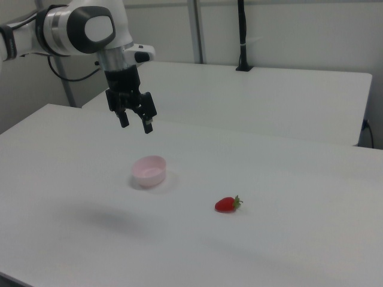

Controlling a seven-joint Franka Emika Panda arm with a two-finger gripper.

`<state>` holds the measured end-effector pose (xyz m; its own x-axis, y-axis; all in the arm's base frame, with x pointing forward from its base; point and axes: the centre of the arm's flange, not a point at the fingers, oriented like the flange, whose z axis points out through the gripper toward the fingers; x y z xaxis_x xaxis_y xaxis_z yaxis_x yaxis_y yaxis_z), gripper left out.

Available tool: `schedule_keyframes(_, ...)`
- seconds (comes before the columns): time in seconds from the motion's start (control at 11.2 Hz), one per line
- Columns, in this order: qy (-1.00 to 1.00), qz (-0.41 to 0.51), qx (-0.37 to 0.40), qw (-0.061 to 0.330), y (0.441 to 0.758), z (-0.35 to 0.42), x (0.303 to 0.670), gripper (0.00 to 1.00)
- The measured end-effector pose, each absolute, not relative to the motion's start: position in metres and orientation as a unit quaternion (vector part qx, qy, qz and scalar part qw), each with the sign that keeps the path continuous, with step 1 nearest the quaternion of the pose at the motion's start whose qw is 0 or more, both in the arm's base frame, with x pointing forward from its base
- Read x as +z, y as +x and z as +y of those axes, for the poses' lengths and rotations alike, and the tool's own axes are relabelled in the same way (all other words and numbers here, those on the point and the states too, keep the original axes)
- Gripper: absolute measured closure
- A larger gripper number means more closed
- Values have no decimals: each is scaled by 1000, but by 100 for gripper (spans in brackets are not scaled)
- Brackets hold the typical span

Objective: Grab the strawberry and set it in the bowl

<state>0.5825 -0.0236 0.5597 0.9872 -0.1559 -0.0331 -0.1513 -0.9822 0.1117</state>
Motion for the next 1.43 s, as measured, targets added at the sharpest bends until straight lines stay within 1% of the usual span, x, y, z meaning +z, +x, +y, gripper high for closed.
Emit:
schedule_keyframes(0.18, 994, -97, -22, 54, 581, -46, 559, 0)
schedule_keyframes(0.36, 990, -130, -20, 54, 580, -87, 556, 0)
schedule_keyframes(0.53, 986, -159, -21, 54, 586, -126, 535, 0)
schedule_keyframes(0.71, 982, -185, -16, 47, 601, -157, 498, 0)
schedule_keyframes(0.8, 976, -213, -9, 41, 609, -172, 477, 0)
schedule_keyframes(1.07, 951, -305, 6, 42, 627, -206, 415, 0)
schedule_keyframes(1.25, 932, -360, 17, 42, 630, -225, 380, 0)
schedule_keyframes(1.34, 920, -389, 19, 41, 628, -235, 357, 0)
schedule_keyframes(1.43, 913, -404, 24, 41, 626, -242, 342, 0)
